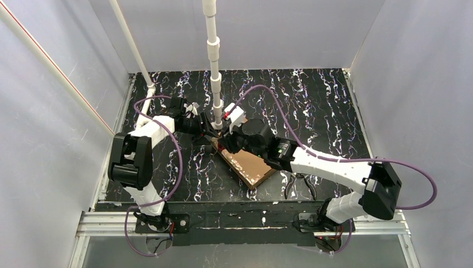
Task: Unpack the express box
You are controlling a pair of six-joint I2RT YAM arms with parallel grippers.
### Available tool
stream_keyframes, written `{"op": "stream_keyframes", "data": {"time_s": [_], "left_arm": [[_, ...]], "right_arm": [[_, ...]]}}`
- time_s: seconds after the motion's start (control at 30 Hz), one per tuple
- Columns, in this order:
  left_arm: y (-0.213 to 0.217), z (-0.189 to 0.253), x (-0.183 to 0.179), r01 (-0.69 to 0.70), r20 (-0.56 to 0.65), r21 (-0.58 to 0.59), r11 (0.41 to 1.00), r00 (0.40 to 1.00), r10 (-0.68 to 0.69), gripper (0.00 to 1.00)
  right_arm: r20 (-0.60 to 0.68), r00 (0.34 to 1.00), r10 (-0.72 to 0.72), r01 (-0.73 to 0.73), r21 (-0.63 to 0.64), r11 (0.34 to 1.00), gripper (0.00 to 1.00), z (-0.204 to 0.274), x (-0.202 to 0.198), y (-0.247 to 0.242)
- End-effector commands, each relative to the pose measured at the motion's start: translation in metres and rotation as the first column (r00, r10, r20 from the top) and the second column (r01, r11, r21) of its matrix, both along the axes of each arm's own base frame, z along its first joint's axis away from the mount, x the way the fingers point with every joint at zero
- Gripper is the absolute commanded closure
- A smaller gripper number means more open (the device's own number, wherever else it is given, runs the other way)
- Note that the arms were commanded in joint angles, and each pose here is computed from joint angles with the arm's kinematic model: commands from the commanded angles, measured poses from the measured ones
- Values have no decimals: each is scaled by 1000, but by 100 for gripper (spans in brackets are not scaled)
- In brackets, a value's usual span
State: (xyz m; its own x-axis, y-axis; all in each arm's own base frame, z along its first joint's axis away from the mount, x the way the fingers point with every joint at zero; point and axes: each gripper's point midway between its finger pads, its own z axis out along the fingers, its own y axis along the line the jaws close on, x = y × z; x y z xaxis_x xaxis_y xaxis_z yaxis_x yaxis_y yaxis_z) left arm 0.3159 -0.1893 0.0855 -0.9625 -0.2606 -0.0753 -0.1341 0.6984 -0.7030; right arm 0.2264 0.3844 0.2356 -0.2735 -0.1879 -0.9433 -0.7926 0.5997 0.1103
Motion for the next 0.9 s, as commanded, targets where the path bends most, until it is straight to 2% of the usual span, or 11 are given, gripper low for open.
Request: {"op": "stream_keyframes", "data": {"time_s": [0.0, 0.43, 0.87], "left_arm": [[4, 2, 7, -29, -3, -22, 999, 1000, 29, 44], [1, -6, 13, -46, -30, -45, 998, 999, 45, 49], [1, -20, 14, -50, -64, -40, 998, 997, 47, 55]], "right_arm": [[185, 981, -59, 44, 83, 996, 99, 48, 21, 14], [209, 973, -94, 74, 104, 992, 99, 45, 38, 36], [229, 967, -116, 103, 67, 992, 99, 34, 48, 51]]}}
